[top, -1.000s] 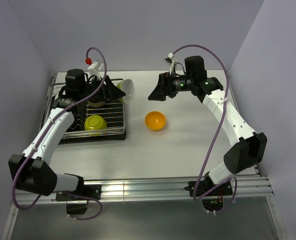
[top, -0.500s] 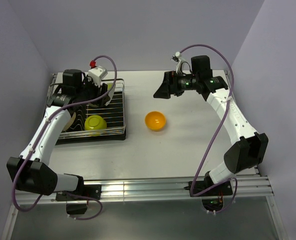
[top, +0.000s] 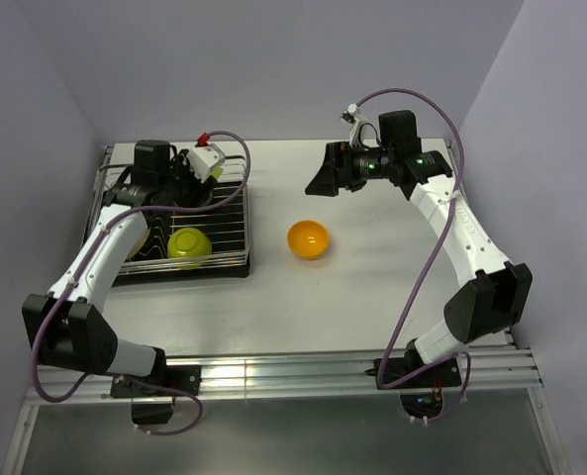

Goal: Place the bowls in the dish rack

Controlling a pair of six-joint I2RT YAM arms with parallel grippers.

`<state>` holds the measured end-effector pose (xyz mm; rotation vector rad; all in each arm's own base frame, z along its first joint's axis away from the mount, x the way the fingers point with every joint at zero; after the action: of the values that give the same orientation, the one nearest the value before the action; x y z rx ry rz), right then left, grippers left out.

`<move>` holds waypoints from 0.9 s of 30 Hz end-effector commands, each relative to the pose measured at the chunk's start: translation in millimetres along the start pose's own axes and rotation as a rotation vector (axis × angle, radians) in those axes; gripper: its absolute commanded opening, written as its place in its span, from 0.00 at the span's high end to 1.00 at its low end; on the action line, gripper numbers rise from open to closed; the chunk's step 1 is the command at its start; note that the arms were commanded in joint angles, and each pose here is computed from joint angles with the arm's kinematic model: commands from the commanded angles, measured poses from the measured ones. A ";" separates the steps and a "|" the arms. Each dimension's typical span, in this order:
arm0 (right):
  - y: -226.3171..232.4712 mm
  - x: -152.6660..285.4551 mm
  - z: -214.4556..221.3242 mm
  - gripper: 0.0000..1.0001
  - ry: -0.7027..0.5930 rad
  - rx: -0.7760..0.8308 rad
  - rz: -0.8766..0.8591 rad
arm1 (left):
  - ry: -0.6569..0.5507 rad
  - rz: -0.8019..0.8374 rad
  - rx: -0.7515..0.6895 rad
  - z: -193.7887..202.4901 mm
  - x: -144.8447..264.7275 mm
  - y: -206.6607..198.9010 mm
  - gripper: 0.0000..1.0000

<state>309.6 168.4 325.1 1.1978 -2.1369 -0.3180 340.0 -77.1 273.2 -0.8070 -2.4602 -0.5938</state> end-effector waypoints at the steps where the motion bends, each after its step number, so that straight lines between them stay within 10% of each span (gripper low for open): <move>1: 7.0 11.1 -12.7 0.00 -0.043 0.048 0.015 | -0.050 -0.041 -0.134 -14.5 -8.5 15.3 1.00; 27: -8.5 8.1 -5.7 0.00 -0.007 0.008 0.037 | -0.057 -0.059 -0.453 -12.2 -71.0 3.1 1.00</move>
<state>312.2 160.9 321.0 1.1462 -2.1432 -0.3146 385.0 -108.0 229.5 -0.9543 -2.3722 -1.0764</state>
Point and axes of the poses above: each gripper's point midway between its finger pads, its own x axis back along the fingers, its own y axis along the line the jaws close on, z = x × y, the point moved 7 cm from there along x, back along the fingers, and after that the axes turned 4 degrees about x, right-handed, at the moved point
